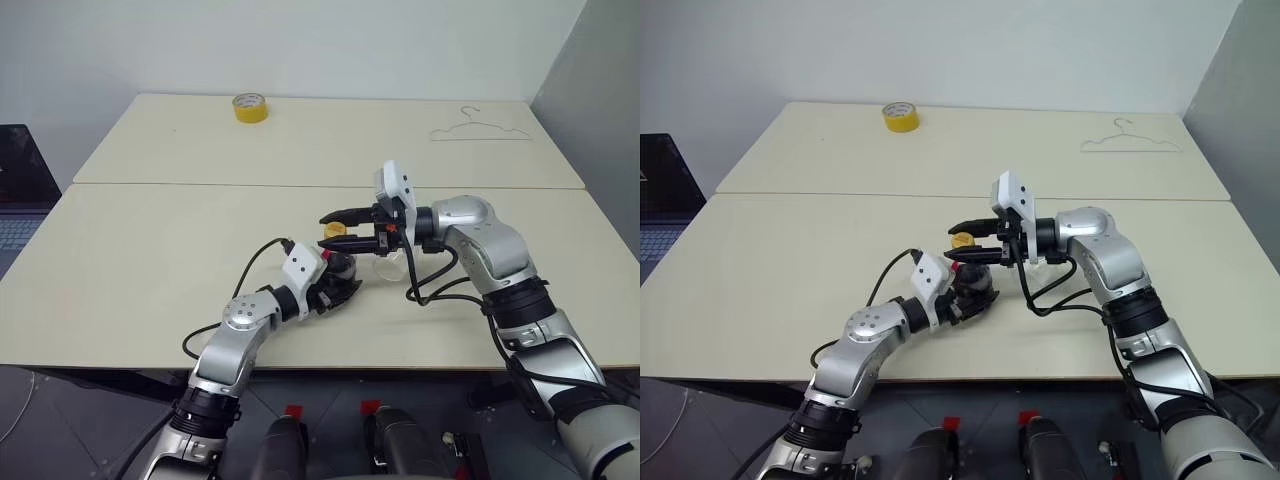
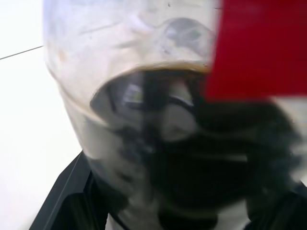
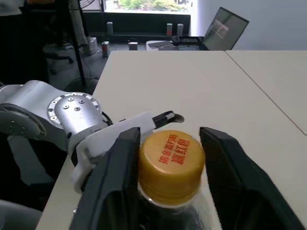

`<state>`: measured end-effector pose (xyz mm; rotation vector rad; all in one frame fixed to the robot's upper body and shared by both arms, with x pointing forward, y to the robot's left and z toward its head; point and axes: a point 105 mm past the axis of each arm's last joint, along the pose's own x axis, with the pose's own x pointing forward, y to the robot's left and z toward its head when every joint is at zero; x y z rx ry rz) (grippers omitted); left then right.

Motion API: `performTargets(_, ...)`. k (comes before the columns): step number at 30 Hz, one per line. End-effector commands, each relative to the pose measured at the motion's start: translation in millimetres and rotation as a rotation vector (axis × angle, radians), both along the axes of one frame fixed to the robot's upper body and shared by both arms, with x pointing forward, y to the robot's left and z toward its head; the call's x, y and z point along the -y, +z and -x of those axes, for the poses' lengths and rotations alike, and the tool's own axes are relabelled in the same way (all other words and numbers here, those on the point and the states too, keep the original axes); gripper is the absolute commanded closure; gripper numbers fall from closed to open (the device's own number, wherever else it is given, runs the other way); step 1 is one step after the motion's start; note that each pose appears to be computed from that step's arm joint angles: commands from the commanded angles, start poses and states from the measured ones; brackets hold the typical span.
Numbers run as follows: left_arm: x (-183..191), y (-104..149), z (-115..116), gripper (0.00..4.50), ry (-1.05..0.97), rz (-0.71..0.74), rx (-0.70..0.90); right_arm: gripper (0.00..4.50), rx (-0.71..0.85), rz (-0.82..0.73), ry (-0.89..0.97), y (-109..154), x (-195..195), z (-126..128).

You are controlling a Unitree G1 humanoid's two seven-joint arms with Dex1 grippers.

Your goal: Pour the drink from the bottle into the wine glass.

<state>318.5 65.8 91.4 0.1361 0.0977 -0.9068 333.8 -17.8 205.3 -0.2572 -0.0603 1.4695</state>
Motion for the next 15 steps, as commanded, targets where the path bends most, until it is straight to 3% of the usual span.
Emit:
performTargets(1, 4, -14, 7, 1.26, -0.029, -0.006, -0.063, 1.13, 0.047, -0.063, -0.034, 19, 3, 3)
performTargets(2, 4, -14, 7, 1.26, -0.031, -0.007, -0.063, 0.77, 0.050, -0.080, -0.037, 23, 2, 6)
performTargets(11, 4, -15, 5, 1.26, -0.025, -0.010, -0.056, 0.77, 0.013, -0.171, -0.127, 38, 5, 33)
performTargets(15, 2, -17, 1, 1.26, 0.004, -0.025, -0.043, 0.77, -0.013, -0.162, -0.314, 31, 9, 27)
